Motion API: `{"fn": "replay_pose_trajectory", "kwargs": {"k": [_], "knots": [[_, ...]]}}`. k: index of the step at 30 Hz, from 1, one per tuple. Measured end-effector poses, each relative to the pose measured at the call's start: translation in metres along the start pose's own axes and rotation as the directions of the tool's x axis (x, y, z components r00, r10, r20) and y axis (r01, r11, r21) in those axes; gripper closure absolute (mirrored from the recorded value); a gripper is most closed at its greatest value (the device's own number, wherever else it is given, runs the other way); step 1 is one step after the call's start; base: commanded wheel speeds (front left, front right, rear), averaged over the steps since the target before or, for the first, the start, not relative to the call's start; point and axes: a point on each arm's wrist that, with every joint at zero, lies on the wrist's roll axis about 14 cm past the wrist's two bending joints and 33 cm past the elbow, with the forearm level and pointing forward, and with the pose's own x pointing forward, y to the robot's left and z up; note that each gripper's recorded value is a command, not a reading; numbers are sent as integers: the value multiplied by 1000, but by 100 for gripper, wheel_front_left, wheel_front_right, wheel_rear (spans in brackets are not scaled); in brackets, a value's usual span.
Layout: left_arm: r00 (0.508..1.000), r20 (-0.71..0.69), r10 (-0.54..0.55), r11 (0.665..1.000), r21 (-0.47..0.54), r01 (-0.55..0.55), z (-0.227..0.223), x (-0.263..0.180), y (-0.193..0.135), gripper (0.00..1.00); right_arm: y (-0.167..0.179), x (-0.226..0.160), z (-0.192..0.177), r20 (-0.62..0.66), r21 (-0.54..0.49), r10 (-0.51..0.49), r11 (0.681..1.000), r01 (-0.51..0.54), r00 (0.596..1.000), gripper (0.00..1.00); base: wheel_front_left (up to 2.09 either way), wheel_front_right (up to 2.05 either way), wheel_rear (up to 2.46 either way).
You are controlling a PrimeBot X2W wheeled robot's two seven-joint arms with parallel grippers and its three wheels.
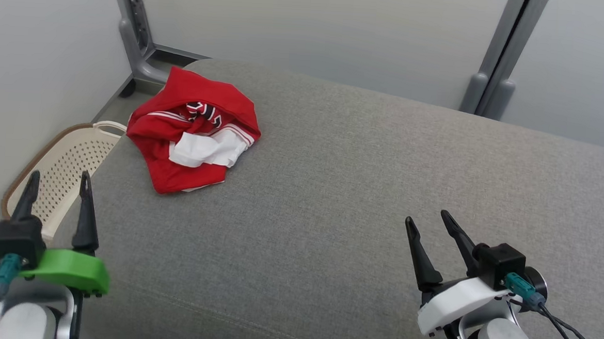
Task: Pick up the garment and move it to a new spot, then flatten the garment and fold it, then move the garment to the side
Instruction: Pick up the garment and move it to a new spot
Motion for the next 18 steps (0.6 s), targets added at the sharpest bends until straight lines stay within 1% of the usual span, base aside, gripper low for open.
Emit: {"fn": "replay_pose_trajectory", "kwargs": {"k": [5,11,18], "knots": [[1000,9,-25,1000,2,25,9,29,-4,0,-7,-2,-1,-4,-5,-10,1000,10,1000,0,0,0,0],[998,-1,-59,998,-3,59,7,58,-13,0,-22,-9,-4,-13,-9,-44,999,44,999,0,0,0,0],[991,-21,-131,991,-17,131,3,93,-39,0,-43,-16,-6,-19,-16,-93,996,92,996,0,0,0,0]]}}
